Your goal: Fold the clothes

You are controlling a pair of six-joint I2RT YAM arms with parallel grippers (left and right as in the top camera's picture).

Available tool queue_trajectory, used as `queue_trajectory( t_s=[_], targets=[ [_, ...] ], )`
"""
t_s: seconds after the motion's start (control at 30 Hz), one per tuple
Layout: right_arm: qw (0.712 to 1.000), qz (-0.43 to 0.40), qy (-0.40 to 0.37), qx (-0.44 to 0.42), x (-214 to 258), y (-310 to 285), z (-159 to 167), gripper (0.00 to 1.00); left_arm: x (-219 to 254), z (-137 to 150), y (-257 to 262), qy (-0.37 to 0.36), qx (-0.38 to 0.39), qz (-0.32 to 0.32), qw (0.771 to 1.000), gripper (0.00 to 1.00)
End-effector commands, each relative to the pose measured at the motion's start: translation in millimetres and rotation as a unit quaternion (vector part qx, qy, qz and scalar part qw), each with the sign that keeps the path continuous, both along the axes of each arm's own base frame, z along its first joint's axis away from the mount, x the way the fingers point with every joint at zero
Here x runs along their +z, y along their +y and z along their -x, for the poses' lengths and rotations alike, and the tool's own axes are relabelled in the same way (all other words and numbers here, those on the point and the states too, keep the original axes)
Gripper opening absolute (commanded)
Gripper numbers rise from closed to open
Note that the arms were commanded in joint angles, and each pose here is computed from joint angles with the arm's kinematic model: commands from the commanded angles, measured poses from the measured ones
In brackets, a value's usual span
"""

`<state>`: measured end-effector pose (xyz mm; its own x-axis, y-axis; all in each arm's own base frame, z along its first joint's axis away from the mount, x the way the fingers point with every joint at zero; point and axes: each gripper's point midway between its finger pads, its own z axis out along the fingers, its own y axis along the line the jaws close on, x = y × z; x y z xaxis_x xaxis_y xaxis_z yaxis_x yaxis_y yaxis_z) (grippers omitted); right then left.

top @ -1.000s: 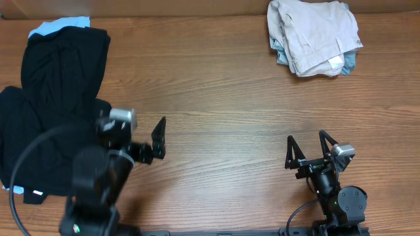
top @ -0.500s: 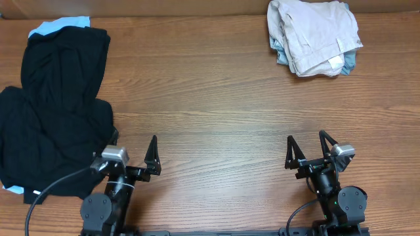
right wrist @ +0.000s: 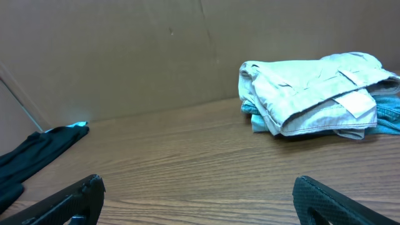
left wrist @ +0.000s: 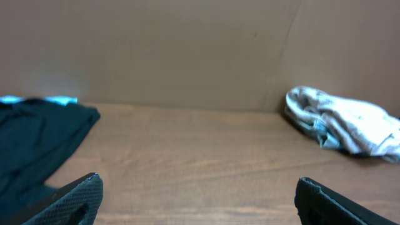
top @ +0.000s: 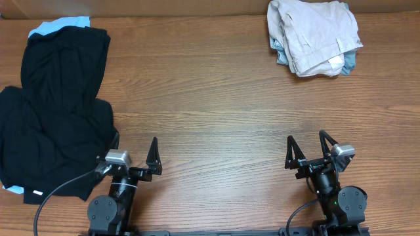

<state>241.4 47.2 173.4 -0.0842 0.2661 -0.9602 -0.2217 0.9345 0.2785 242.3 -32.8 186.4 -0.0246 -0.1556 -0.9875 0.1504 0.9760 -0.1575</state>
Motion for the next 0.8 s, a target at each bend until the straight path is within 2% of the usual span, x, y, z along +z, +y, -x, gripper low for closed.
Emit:
queue_trajectory(
  t_s=[0.0, 0.77],
  targets=[
    [1.0, -0.001, -0.004, 0.003, -0.2, 1.1, 0.4, 1.0, -24.6, -2.2, 1.4, 0.025, 0.003, -0.006, 1.0, 1.0],
    [1.0, -0.001, -0.003, 0.003, -0.3, 1.1, 0.4, 1.0, -28.9, -1.7, 0.6, 0.034, 0.0, -0.007, 0.999, 1.0]
  ],
)
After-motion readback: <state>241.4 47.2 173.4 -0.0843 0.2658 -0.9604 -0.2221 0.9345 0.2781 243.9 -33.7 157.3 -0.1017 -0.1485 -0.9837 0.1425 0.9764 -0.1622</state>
